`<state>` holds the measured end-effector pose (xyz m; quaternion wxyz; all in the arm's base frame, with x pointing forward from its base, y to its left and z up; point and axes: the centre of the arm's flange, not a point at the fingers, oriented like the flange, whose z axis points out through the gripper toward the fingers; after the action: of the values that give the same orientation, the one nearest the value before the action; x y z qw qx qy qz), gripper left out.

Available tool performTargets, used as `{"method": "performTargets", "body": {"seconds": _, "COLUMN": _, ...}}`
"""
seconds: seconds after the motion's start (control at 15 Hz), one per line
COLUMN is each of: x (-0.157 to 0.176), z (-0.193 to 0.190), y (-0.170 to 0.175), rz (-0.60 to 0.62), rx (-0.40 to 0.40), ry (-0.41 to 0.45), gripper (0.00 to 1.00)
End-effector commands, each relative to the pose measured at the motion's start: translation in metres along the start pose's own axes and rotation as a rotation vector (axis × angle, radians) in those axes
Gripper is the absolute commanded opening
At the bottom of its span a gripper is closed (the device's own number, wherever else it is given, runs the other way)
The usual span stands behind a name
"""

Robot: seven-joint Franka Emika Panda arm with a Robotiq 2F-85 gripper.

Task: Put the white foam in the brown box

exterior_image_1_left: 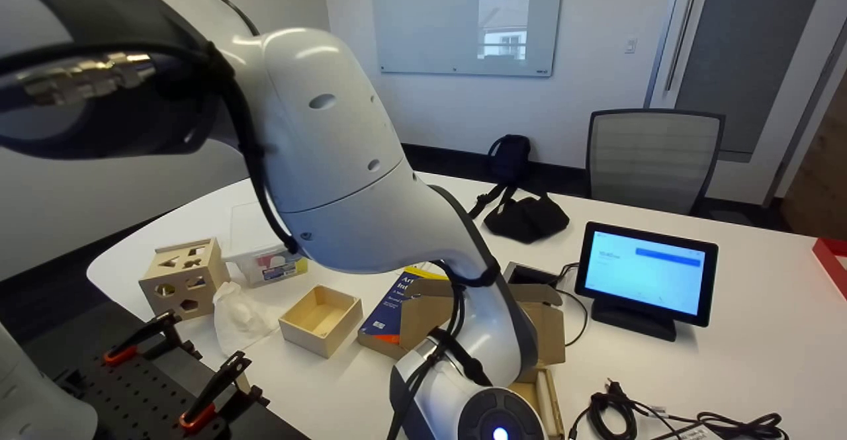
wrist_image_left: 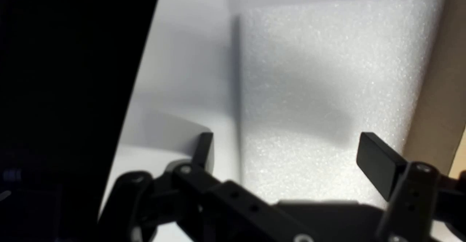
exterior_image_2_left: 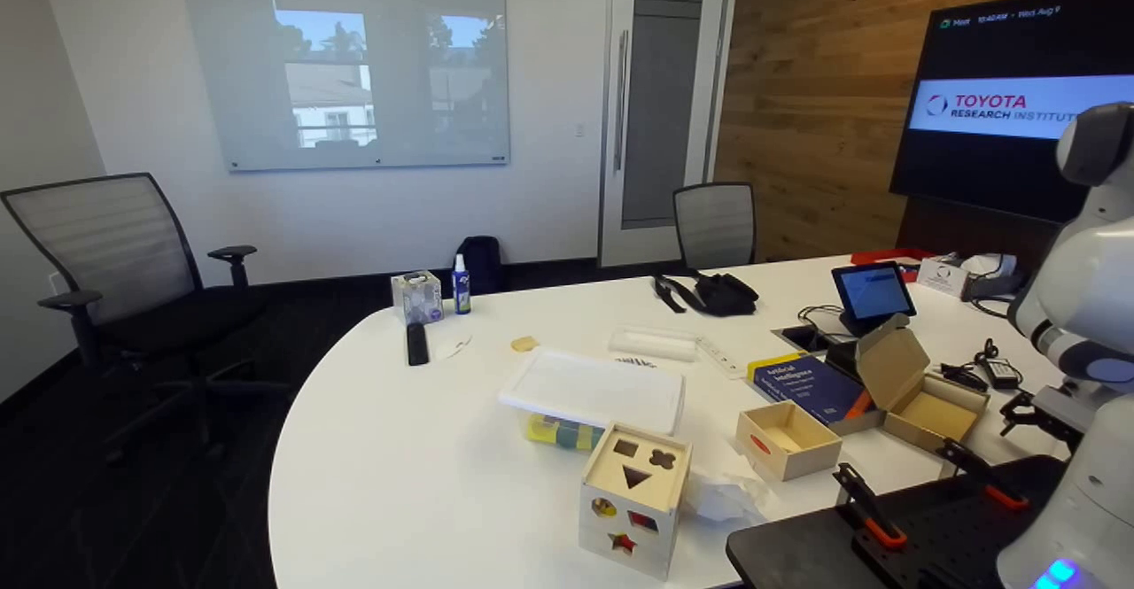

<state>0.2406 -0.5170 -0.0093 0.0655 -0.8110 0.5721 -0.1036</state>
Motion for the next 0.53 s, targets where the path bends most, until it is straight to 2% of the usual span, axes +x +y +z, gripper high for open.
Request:
{"method": "performTargets", "body": {"seconds": 0.0, "x": 0.0017, "z": 0.0066, "y": -0.0154, "rz": 0.006, "rx": 0.018, "ry": -0.011, "gripper": 1.00}}
{"method": "performTargets", "body": {"seconds": 0.13, "x": 0.0025, "z": 0.0088, "y": -0.0175, "rz": 0.003, "rx": 0.017, "ry": -0.012, "gripper": 0.98}}
{"method": "performTargets", "body": {"seconds": 0.2, "x": 0.0029, "z": 0.0109, "y": -0.0175, "rz": 0.000, "rx": 0.017, "ry": -0.013, "gripper": 0.73}}
{"method": "performTargets", "body": {"seconds": 0.27, "x": 0.0032, "z": 0.0128, "y": -0.0167, "rz": -0.001, "rx": 0.013, "ry": -0.016, "gripper": 0.73}}
{"method": "performTargets", "body": {"seconds": 0.47, "x": 0.0051, "z": 0.0160, "y": -0.0124, "rz": 0.001, "rx": 0.002, "ry": -0.023, "gripper": 0.51}}
